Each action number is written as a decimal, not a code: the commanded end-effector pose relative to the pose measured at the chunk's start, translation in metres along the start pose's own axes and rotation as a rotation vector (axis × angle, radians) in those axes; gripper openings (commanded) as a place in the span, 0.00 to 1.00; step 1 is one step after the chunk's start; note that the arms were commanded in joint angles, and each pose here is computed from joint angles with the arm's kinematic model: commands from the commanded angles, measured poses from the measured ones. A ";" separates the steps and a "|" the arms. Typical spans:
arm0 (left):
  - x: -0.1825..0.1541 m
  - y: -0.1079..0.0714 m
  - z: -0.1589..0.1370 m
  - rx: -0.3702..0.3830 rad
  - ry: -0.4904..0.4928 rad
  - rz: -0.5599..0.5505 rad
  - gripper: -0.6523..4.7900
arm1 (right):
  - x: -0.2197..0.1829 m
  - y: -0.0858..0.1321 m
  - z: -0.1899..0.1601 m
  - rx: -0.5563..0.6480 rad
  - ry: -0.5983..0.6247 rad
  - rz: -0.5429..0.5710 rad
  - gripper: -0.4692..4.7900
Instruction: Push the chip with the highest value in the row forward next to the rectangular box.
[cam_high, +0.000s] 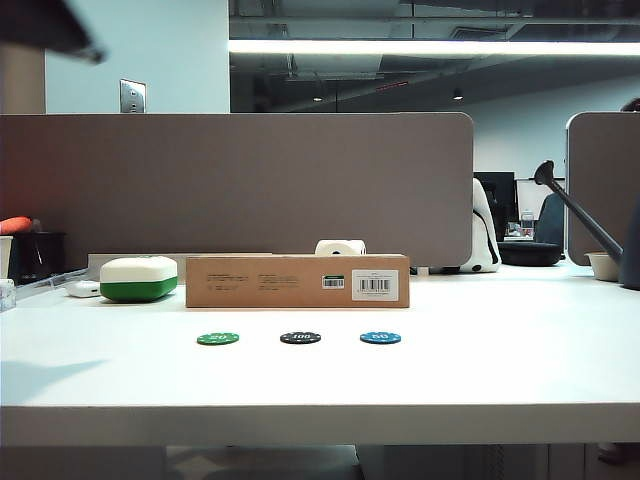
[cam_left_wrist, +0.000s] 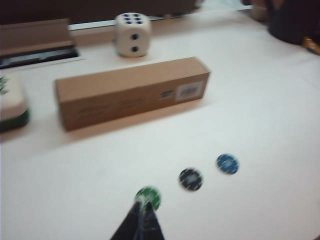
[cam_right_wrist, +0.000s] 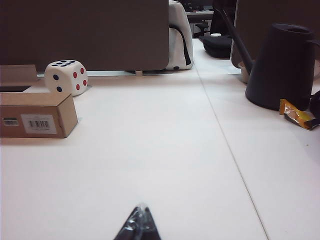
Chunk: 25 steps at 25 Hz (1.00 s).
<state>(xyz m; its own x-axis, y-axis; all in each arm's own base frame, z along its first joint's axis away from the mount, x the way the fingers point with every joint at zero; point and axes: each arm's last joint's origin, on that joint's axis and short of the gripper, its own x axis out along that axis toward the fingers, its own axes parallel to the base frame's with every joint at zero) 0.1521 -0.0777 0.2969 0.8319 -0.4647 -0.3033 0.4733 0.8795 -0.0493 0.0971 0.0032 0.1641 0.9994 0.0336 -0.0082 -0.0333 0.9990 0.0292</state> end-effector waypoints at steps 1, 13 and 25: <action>0.020 -0.010 0.028 0.020 -0.038 -0.055 0.11 | 0.000 0.000 0.000 0.003 -0.007 0.001 0.08; 0.074 -0.010 0.017 0.019 0.033 -0.052 0.11 | 0.000 0.000 0.000 0.003 -0.008 0.000 0.08; 0.077 -0.010 0.014 0.018 0.054 -0.050 0.11 | 0.000 0.000 0.000 0.005 -0.009 0.001 0.08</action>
<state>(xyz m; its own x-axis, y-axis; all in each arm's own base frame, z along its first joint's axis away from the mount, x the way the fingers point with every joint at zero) 0.2156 -0.1243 0.2843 0.7869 -0.4973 -0.3654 0.5164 0.8548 -0.0512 0.0971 0.0032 0.1640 0.9994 0.0336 -0.0097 -0.0333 0.9990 0.0296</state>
